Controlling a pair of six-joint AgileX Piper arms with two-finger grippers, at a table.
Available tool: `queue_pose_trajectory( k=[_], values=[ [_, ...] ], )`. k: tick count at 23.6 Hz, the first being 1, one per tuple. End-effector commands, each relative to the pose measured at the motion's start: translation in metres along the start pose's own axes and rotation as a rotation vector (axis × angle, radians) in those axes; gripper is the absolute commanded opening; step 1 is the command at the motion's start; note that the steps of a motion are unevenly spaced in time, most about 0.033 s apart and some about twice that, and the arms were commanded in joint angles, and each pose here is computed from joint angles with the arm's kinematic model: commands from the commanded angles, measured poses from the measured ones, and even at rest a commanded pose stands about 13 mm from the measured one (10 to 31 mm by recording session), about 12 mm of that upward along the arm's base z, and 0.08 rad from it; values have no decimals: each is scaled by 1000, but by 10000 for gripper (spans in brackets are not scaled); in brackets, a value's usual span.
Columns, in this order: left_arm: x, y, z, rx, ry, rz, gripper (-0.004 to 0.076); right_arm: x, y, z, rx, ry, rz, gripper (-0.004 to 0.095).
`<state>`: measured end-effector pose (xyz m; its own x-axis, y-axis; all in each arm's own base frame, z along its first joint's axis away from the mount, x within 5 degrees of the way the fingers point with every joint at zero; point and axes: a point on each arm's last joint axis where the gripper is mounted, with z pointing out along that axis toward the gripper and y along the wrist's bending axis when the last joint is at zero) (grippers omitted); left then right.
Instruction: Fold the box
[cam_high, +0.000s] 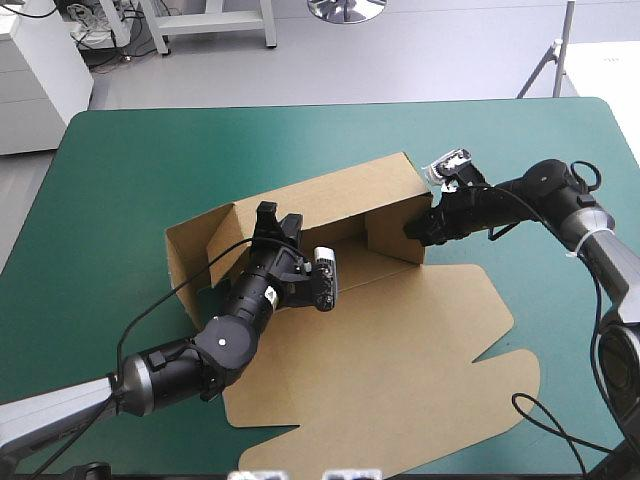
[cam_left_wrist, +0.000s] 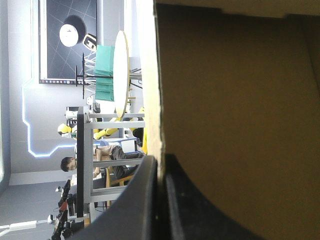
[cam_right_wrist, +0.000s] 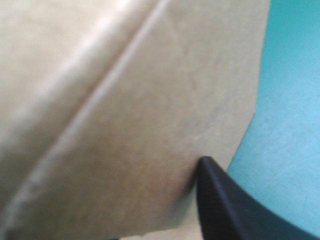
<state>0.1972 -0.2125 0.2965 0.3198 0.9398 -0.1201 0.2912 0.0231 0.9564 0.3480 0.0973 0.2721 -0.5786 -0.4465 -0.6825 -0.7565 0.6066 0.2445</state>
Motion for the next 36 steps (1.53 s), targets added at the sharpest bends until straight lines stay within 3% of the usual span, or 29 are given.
queue_pose_trajectory(
  k=[1,9,15,17,19,22,23,31,36],
  values=[
    [-1,17,-7,-73,-26,7,-10,-14,15,-17,-39,-75,-24,-14],
    [-1,17,-7,-73,-26,7,-10,-24,19,-20,-72,-176,-24,-4],
    [-1,18,-7,-76,-24,6,4,-24,19,-20,-71,-174,-30,-4],
    [-1,18,-7,-76,-24,6,40,-24,19,-20,-73,-173,-10,-4],
    [-1,18,-7,-75,-26,6,128,-24,18,-20,-65,-177,20,-4],
    [-1,18,-7,-75,-26,6,293,-28,11,-21,15,-219,50,-4],
    [-1,18,-7,-75,-26,3,305,-29,9,-21,36,-229,67,-3],
    [-12,14,-11,-45,-100,9,312,-35,-5,-24,182,-300,95,-3],
    [-28,12,-23,-72,-120,29,312,-36,-9,-26,224,-322,104,-3]
  ],
)
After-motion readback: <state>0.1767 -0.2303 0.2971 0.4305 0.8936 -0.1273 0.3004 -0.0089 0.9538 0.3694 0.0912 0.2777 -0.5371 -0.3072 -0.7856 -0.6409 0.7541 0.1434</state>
